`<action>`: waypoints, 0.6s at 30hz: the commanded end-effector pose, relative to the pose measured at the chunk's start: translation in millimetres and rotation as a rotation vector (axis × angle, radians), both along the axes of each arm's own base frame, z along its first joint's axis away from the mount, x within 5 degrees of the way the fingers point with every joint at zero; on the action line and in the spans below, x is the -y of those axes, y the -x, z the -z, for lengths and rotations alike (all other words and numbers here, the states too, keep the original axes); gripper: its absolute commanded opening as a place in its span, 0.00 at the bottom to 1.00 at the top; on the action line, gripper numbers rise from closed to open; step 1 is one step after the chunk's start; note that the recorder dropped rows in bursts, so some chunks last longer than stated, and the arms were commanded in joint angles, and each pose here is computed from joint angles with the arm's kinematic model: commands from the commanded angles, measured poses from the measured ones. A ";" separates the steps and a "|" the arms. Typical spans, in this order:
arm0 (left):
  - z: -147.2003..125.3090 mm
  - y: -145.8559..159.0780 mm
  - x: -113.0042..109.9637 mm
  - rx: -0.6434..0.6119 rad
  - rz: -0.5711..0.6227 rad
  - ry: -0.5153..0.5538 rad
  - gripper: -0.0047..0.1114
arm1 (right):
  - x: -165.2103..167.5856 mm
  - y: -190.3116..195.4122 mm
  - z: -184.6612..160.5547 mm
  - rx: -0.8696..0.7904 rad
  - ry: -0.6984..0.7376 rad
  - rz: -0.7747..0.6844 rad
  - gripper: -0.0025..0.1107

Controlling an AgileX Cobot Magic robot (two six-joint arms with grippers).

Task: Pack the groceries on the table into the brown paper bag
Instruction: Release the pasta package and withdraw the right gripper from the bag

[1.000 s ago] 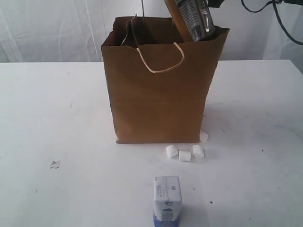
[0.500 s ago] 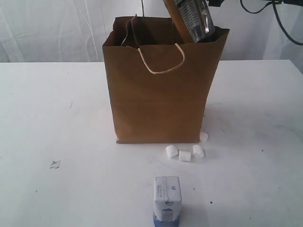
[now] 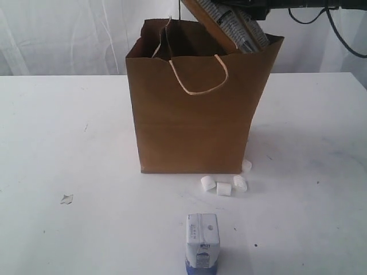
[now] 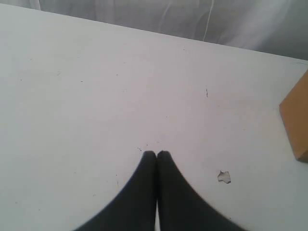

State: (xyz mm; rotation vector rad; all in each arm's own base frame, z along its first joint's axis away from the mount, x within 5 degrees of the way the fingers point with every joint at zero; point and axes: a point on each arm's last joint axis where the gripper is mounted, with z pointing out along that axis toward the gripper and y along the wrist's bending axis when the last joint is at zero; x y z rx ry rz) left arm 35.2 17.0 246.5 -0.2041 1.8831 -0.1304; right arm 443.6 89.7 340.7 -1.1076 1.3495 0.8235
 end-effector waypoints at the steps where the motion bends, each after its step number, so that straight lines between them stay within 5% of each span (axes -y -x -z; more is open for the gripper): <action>1: 0.7 0.1 -0.2 0.005 -0.004 0.006 0.04 | 2.6 0.6 -5.6 0.018 -0.008 0.007 0.14; 13: 0.7 0.1 -0.2 0.005 -0.004 0.006 0.04 | 2.5 0.5 -6.6 0.018 -0.020 0.008 0.41; 18: 0.7 0.1 -0.2 0.005 -0.004 0.006 0.04 | 2.5 0.5 -6.6 0.018 -0.020 0.008 0.43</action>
